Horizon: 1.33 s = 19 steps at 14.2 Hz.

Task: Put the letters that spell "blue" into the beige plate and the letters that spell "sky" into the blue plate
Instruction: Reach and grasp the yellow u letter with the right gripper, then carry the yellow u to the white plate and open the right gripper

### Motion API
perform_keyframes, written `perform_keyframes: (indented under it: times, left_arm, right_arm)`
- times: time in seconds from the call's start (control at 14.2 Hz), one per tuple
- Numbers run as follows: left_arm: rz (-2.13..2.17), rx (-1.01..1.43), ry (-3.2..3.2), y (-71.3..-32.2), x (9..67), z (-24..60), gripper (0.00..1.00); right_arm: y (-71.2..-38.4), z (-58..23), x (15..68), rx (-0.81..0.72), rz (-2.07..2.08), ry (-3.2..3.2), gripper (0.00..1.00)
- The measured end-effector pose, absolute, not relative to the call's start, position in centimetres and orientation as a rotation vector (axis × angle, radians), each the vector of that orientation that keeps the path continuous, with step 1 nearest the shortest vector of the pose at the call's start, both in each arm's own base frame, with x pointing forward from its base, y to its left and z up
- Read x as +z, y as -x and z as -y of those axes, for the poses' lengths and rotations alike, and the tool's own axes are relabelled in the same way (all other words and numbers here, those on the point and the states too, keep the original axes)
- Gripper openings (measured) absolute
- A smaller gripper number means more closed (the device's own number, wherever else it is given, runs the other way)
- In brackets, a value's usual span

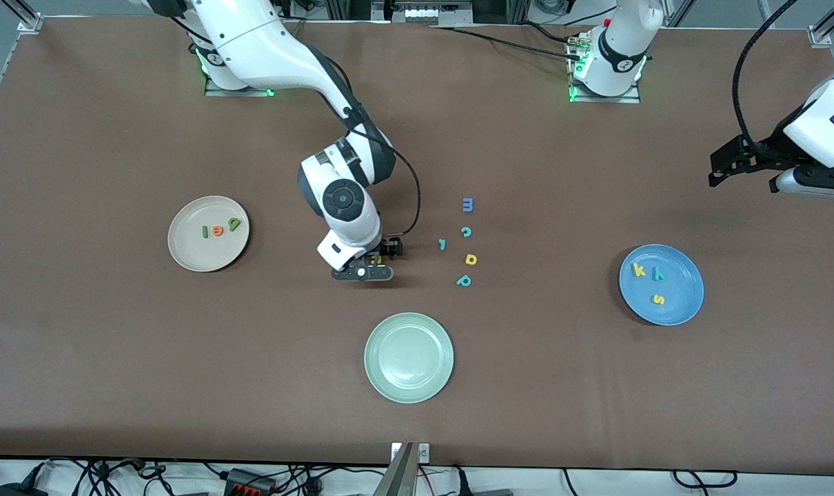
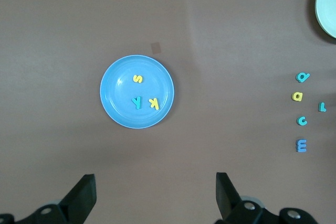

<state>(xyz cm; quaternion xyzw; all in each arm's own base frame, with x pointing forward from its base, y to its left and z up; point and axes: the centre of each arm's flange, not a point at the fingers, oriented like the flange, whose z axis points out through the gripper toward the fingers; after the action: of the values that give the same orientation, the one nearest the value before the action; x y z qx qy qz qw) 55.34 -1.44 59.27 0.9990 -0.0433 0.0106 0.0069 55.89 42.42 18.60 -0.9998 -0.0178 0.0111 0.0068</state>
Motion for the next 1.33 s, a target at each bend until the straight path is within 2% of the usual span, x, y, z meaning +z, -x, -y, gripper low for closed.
perform_keyframes:
  times: [0.07, 0.21, 0.35, 1.12, 1.33]
  left_arm:
    - [0.136, 0.033, -3.125, -55.3, 59.3, 1.5, 1.00]
    - [0.136, 0.033, -3.125, -55.3, 59.3, 1.5, 1.00]
    - [0.136, 0.033, -3.125, -55.3, 59.3, 1.5, 1.00]
    - [0.157, 0.034, -3.124, -55.3, 59.3, 2.2, 1.00]
    - [0.157, 0.034, -3.124, -55.3, 59.3, 2.2, 1.00]
  right_arm:
    - [-55.7, -42.6, 18.2, 0.040, 0.062, 3.131, 0.86]
    - [-55.4, -42.9, 17.6, 0.046, 0.071, 3.134, 0.73]
    - [-55.3, -43.0, 17.6, 0.043, 0.079, 3.133, 0.69]
    - [-56.3, -43.6, 17.5, 0.015, 0.092, 3.127, 0.61]
    - [-56.8, -43.2, 17.8, 0.002, 0.097, 3.128, 0.26]
